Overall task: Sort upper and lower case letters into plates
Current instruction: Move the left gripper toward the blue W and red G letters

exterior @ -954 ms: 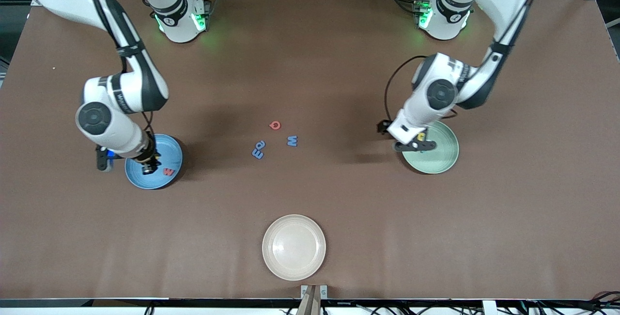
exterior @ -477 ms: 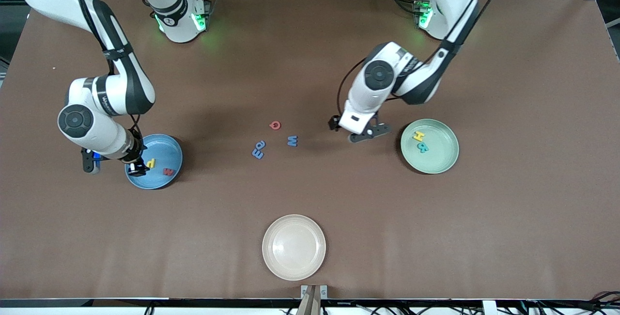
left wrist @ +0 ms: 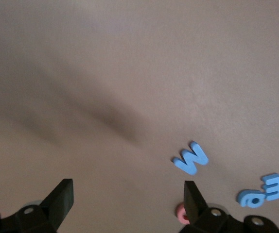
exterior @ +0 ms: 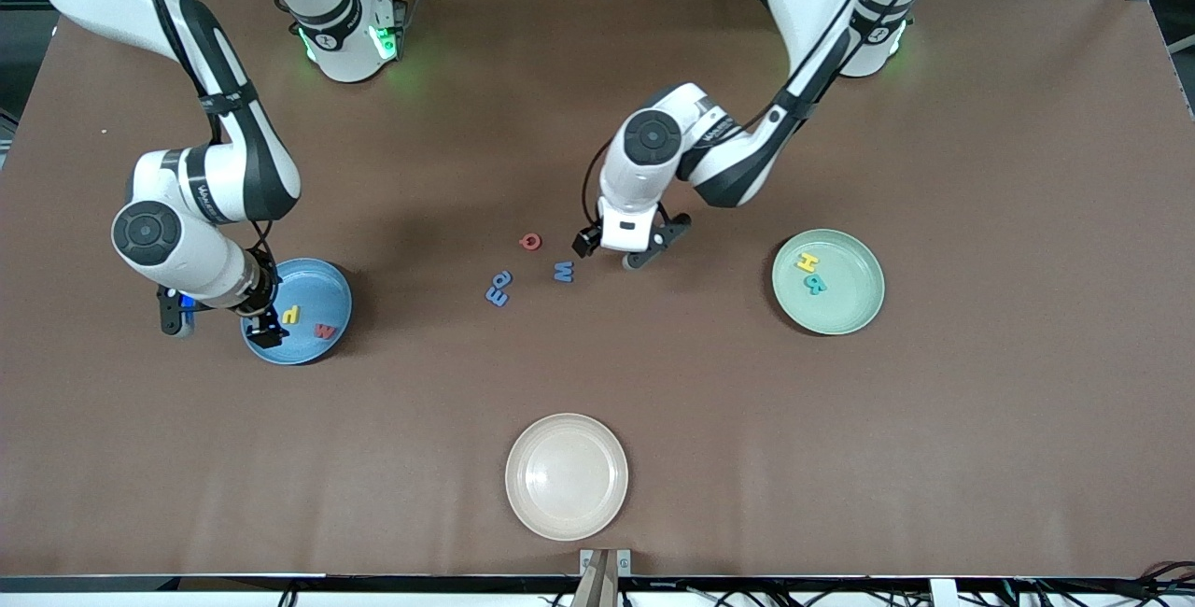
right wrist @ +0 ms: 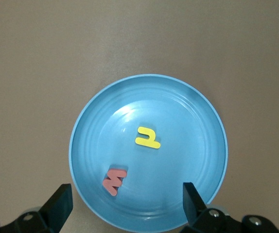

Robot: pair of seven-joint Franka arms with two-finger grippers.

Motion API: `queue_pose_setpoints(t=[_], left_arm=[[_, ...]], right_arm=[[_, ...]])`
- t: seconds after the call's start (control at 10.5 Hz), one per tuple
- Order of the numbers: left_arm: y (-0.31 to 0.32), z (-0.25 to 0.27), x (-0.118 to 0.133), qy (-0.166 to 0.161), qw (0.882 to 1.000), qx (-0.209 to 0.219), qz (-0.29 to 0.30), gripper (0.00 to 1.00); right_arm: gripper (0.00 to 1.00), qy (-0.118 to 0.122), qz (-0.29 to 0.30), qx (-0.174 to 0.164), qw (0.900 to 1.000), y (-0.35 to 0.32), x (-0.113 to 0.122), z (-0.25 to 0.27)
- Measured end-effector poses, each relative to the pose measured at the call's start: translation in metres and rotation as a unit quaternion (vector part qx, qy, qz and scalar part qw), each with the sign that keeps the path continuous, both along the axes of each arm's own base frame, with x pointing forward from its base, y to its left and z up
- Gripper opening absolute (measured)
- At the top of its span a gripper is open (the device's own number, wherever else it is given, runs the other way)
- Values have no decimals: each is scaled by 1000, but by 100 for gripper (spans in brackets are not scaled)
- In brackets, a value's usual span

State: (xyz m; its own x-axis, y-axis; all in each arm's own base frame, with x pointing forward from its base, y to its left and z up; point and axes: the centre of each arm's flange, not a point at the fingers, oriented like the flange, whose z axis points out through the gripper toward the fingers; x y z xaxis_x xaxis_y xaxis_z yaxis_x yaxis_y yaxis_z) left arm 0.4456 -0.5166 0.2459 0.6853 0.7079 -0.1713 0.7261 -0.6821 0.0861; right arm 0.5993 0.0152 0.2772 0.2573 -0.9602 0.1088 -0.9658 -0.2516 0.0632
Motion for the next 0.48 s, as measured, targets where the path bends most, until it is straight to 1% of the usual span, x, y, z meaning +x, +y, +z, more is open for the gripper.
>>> queue_pose_setpoints(t=[0.19,0.29,0.38,0.48], left_arm=[[-26,-3,-16,18,997,-1,80,100],[-35,-5,-19,25,994,-2,110,100],[-47,-9,-22,30,992,-4,125,100],[-60,-14,-28,34,991,-8,128,100]], right_arm=[[100,12,15,-3,1000,0,7,13],[100,13,19,-4,1000,-1,11,19],[100,13,21,-4,1000,0,14,21],[100,12,25,-3,1000,3,16,20]])
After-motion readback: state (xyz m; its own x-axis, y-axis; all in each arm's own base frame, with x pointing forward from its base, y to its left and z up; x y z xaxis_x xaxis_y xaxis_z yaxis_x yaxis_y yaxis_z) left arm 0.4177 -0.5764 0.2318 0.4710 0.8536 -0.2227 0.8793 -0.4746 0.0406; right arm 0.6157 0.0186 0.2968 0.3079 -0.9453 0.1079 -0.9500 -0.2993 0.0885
